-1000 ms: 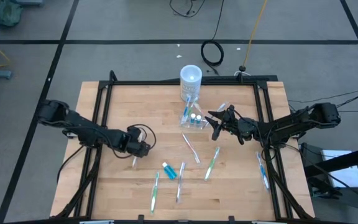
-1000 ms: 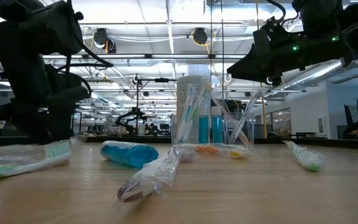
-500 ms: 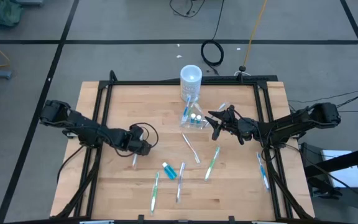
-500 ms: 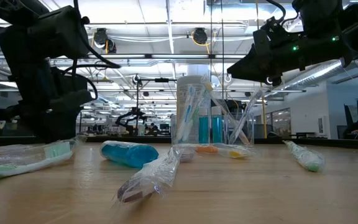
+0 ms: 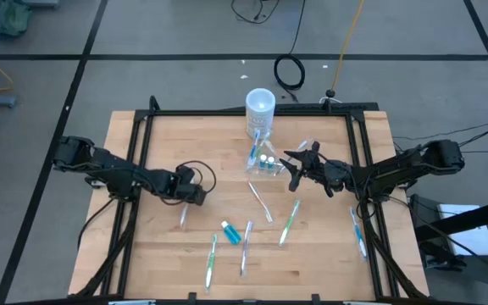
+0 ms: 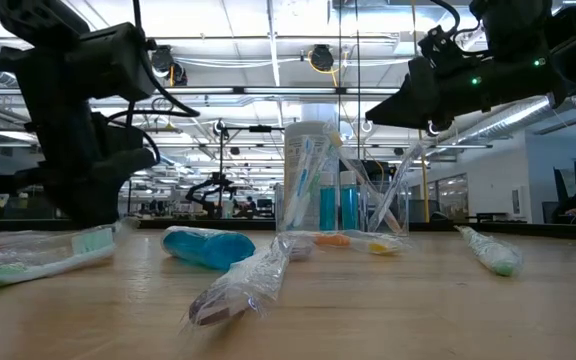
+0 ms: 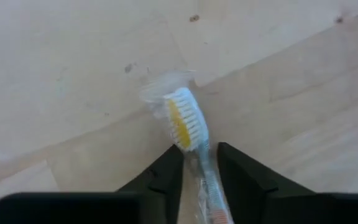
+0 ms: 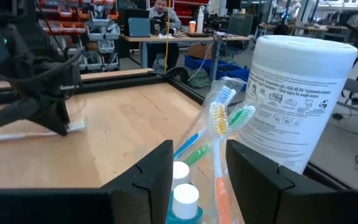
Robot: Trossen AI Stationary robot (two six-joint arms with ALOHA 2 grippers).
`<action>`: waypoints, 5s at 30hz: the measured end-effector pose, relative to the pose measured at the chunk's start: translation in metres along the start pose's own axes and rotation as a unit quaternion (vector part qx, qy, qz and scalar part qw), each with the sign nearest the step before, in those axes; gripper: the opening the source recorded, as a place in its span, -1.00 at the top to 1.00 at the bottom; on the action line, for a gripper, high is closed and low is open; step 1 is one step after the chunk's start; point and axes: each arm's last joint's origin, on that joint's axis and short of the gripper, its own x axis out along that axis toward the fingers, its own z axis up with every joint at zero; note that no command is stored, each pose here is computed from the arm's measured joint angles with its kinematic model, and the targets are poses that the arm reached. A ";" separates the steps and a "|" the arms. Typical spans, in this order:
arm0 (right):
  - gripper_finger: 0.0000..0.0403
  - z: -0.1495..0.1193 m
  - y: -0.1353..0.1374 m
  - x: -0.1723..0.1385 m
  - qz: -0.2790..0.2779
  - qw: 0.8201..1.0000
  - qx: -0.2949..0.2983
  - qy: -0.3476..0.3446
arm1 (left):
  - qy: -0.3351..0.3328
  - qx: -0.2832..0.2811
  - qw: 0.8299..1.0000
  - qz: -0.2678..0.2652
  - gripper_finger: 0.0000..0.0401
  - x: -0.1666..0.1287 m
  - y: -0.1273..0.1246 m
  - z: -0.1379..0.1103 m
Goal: Pick & Place toothbrushing station
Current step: Put the left orange toothbrush into the transparent organizer, then put the mouthwash into the transparent organizer
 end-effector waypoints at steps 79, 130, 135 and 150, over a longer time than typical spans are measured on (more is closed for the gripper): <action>0.31 -0.011 0.000 -0.001 0.000 0.999 0.005 0.051 | -0.496 0.206 0.809 -0.236 0.40 0.045 -0.094 0.150; 0.31 -0.020 -0.003 -0.001 -0.015 0.995 0.046 0.092 | -0.052 0.632 0.693 -0.344 -0.11 0.011 -0.105 -0.010; 0.31 -0.020 -0.004 -0.001 -0.016 0.995 0.038 0.090 | -0.051 0.633 0.693 -0.343 0.04 0.015 -0.106 -0.011; 0.31 -0.018 -0.004 0.000 -0.011 0.997 -0.006 0.081 | -0.065 0.627 0.697 -0.343 0.45 0.012 -0.107 -0.008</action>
